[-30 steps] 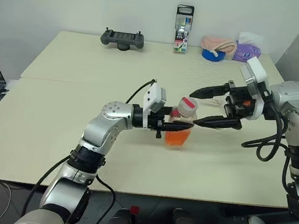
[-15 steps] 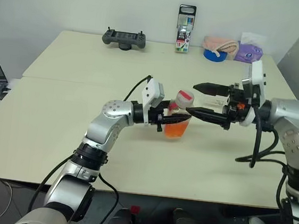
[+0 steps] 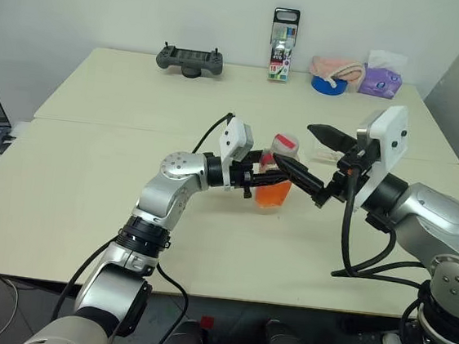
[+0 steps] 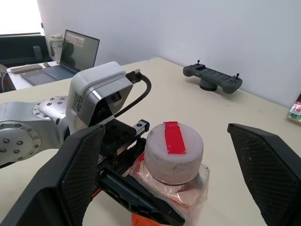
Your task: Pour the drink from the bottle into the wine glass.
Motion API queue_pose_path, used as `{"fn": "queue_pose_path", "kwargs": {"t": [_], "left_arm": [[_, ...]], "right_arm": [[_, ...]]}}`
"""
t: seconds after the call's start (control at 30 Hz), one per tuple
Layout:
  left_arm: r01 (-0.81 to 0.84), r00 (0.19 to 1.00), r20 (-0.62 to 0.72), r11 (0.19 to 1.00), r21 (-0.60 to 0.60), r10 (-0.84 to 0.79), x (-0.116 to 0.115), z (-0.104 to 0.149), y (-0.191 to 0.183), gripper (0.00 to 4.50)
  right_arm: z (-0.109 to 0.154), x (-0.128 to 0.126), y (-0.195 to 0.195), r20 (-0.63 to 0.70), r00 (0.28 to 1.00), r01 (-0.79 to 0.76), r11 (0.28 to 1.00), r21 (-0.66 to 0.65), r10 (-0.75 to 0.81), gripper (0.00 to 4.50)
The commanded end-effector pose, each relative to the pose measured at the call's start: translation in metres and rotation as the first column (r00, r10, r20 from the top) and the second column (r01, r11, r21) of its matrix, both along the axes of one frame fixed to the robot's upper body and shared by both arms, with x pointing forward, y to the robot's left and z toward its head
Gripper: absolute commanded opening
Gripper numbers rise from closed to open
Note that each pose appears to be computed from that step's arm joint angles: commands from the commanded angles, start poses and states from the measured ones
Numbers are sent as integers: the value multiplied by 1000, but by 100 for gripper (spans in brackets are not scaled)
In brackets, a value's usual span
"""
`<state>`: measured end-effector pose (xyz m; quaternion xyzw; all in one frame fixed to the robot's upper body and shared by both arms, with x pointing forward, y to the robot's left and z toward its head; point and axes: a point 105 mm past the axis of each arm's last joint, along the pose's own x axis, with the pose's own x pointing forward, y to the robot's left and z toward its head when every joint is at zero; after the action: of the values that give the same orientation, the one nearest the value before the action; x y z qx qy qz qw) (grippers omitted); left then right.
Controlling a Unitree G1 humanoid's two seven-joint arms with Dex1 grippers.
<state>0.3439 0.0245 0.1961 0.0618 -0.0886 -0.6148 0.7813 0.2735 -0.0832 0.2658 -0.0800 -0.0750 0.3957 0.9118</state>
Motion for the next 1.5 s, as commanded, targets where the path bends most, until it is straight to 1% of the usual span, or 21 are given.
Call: {"fn": "queue_pose_path", "kwargs": {"t": [0.03,0.1,0.27,0.5,0.8,1.13,1.5], "left_arm": [[26,997,73,999,-29,-23,-2,19,-5,169],[24,997,74,999,-29,-21,-1,20,-5,169],[22,997,77,999,-32,-19,-1,20,-5,169],[16,997,76,1000,-27,-14,-2,18,-3,169],[7,997,74,1000,-27,-5,-1,17,-3,169],[2,997,76,1000,-20,-1,-1,16,-2,169],[4,997,78,1000,-12,-3,-1,16,-1,169]], "right_arm": [[6,-1,7,42,999,29,1000,-7,-28,450],[3,5,8,40,998,58,998,-26,-57,450],[-2,18,10,40,992,118,993,-18,-118,450],[1,34,17,59,985,163,987,15,-163,450],[3,44,23,60,980,187,981,47,-190,450],[-1,45,13,40,977,209,977,48,-211,450],[-11,32,7,14,983,182,983,23,-182,450]]}}
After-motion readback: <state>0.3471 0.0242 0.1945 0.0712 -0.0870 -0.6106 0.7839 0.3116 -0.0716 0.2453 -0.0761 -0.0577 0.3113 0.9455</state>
